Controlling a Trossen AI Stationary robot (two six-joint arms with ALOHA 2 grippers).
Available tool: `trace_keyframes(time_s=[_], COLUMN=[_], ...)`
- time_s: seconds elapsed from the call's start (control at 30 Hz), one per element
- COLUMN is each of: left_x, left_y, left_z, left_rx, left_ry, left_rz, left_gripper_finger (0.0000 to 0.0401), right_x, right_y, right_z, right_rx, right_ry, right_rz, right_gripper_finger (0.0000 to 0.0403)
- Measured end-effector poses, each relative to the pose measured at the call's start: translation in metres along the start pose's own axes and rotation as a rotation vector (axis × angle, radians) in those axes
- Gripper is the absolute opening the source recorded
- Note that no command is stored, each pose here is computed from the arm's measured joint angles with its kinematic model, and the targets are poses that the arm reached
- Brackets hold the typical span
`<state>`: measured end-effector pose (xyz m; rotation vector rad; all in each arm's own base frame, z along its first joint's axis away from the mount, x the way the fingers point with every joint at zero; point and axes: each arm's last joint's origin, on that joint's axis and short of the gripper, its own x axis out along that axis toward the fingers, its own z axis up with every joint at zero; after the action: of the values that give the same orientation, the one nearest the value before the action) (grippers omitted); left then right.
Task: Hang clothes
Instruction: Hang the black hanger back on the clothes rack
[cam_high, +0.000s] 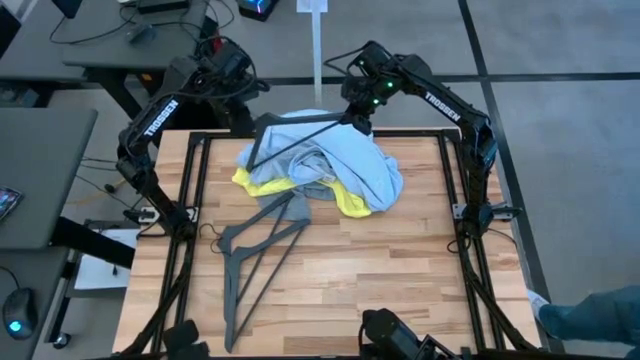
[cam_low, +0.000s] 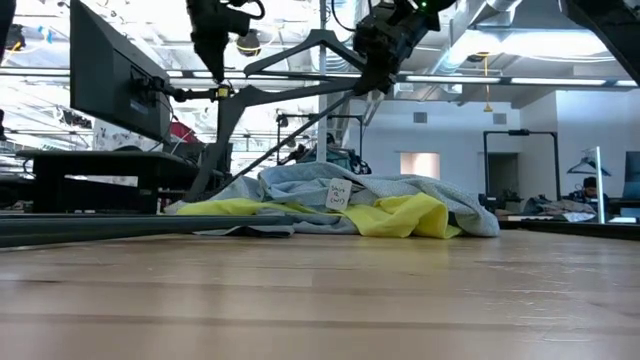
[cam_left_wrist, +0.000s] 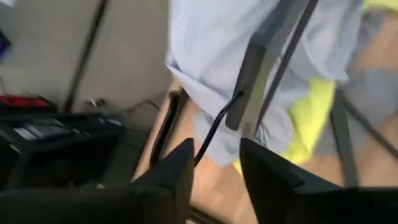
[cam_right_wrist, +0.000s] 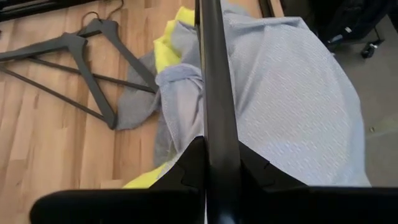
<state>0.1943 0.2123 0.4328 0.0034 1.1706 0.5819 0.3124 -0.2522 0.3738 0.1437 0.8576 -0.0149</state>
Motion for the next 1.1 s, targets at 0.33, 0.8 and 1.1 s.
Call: trace_keyframes(time_s=[0.33, 0.8, 1.1], left_x=[-0.066, -0.118, -0.130], left_y=[0.031, 0.048, 0.057], left_z=[0.016, 0.028, 0.032], left_rx=[-0.035, -0.036, -0.044], left_ry=[-0.387, -0.736, -0.779], left_rz=[0.230, 0.484, 0.690], left_gripper_finger=[0.0156, 0.0153, 0.0153], right_x=[-0.010, -0.048, -0.066], right_y=[-0.012, -0.036, -0.047], right_z=[0.006, 0.012, 0.021], right_rx=[0.014, 0.077, 0.049], right_ry=[-0.111, -0.331, -0.463], right_rz=[-0.053, -0.177, -0.243], right_gripper_finger=[0.0028, 0.0028, 0.0028])
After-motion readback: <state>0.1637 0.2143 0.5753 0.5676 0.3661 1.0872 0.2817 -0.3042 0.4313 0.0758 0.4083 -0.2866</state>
